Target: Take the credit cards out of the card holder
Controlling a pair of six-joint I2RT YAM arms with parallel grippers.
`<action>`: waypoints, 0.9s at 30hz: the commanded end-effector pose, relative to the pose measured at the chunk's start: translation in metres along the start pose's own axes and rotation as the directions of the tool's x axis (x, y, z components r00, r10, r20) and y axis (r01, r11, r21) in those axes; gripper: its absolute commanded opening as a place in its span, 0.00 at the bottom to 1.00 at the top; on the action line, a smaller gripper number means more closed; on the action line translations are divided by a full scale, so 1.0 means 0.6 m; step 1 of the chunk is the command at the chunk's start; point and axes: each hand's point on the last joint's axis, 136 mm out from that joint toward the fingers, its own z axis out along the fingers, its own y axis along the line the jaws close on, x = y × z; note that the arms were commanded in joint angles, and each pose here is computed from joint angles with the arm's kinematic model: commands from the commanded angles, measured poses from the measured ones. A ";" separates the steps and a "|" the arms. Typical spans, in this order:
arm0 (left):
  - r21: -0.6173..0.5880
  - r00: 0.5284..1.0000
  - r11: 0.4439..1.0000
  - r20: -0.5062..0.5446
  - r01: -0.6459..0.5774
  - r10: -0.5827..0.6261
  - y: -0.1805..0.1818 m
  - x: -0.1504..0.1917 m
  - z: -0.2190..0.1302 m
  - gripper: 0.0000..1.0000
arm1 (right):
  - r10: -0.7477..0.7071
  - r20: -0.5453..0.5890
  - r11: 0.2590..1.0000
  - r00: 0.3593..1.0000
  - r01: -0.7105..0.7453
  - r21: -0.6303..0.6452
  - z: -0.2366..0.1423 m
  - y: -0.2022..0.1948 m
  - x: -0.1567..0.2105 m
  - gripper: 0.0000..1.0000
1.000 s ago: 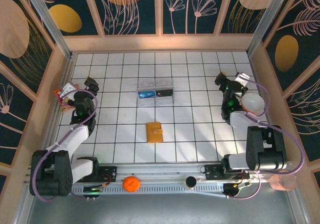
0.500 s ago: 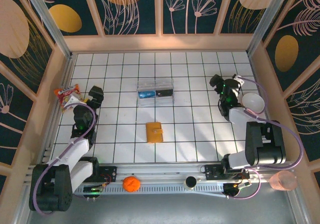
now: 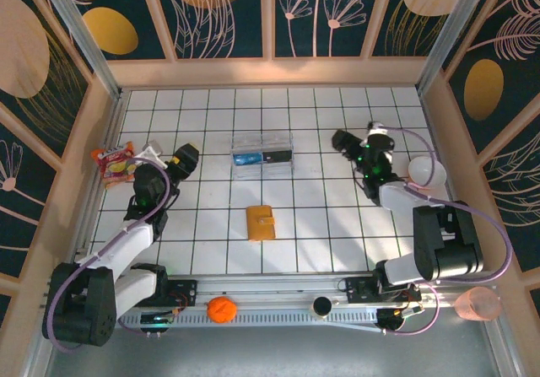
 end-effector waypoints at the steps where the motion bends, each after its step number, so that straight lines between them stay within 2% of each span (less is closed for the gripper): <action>1: 0.044 0.989 0.999 -0.150 0.012 -0.006 -0.013 0.051 0.002 0.82 | -0.142 -0.222 0.984 0.965 0.114 -0.137 -0.014 0.083 0.105 0.81; 3: 0.039 0.979 0.999 -0.206 0.015 -0.007 -0.009 0.080 -0.002 0.83 | -0.179 -0.310 0.972 0.934 0.118 -0.206 -0.030 0.116 0.158 0.79; 5: 0.033 0.964 0.999 -0.265 0.022 -0.012 -0.004 0.112 -0.008 0.80 | -0.199 -0.406 0.953 0.892 0.079 -0.294 -0.051 0.151 0.210 0.72; 8: 0.026 0.934 1.000 -0.358 0.014 -0.004 0.001 0.166 -0.021 0.76 | -0.237 -0.520 0.926 0.821 0.030 -0.376 -0.083 0.187 0.282 0.70; 10: 0.017 0.912 1.000 -0.410 0.003 0.004 0.006 0.197 -0.030 0.75 | -0.256 -0.578 0.921 0.775 0.014 -0.389 -0.096 0.200 0.322 0.70; 12: 0.014 0.890 1.000 -0.455 -0.002 0.008 0.009 0.226 -0.040 0.69 | -0.249 -0.630 0.921 0.736 -0.020 -0.388 -0.103 0.205 0.354 0.69; 16: 0.010 0.840 1.000 -0.541 -0.022 0.024 0.015 0.276 -0.057 0.52 | -0.212 -0.701 0.921 0.682 -0.101 -0.377 -0.108 0.210 0.390 0.57; 19: 0.010 0.797 0.999 -0.602 -0.047 0.043 0.021 0.310 -0.073 0.43 | -0.196 -0.740 0.919 0.644 -0.142 -0.367 -0.110 0.216 0.408 0.54; 27: 0.024 0.701 0.998 -0.711 -0.057 0.057 0.033 0.384 -0.100 0.39 | -0.144 -0.793 0.946 0.593 -0.153 -0.286 -0.096 0.212 0.433 0.49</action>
